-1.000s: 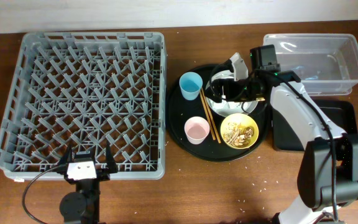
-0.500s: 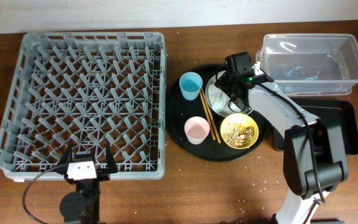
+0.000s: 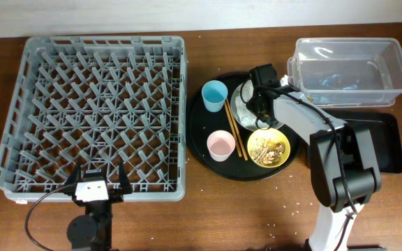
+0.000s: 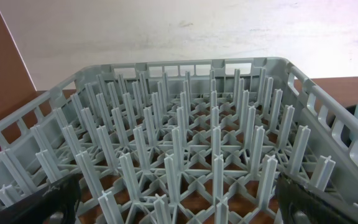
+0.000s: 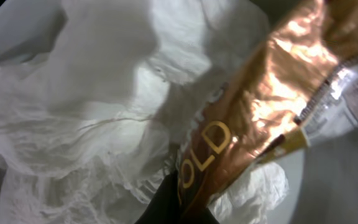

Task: Sort waste into correct bins and load items into the dishwasher rack
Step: 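Grasp the gold wrapper and white tissue on the plate with the right gripper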

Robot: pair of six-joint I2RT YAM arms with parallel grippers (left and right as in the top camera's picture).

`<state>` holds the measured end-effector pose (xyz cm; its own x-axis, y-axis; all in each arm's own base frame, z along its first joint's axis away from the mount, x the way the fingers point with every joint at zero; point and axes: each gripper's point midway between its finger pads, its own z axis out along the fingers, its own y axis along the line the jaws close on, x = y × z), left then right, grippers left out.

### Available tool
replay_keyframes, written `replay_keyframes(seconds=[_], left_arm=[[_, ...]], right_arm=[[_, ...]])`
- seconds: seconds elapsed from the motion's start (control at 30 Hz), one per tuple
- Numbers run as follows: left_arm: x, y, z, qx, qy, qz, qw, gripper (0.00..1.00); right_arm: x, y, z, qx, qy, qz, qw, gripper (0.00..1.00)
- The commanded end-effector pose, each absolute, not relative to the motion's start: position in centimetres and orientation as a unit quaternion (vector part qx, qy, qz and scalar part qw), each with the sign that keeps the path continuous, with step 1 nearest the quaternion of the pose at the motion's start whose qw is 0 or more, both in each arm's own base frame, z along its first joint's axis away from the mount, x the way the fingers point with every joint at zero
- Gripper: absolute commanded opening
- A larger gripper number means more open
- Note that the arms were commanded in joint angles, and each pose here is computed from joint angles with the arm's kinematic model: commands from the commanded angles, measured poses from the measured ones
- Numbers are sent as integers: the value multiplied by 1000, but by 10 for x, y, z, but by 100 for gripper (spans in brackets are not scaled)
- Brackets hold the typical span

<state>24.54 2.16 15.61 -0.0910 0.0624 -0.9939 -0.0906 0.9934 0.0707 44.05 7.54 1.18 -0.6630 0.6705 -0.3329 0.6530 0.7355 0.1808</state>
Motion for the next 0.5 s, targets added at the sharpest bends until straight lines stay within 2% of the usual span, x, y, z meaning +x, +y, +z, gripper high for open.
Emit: replay_keyframes(seconds=[0.0, 0.1, 0.27, 0.37, 0.47], left_arm=[[245, 23, 155, -6, 737, 64, 673, 100], [245, 23, 155, -6, 737, 64, 673, 100], [245, 23, 155, -6, 737, 64, 673, 100], [245, 23, 155, -6, 737, 64, 673, 100], [245, 23, 155, -6, 737, 64, 673, 100]], right_arm=[[447, 88, 29, 246, 948, 34, 198, 4], [451, 96, 100, 169, 954, 60, 240, 4], [431, 85, 230, 97, 935, 57, 337, 4], [435, 41, 259, 140, 908, -16, 393, 4], [448, 1, 256, 183, 895, -44, 403, 4]])
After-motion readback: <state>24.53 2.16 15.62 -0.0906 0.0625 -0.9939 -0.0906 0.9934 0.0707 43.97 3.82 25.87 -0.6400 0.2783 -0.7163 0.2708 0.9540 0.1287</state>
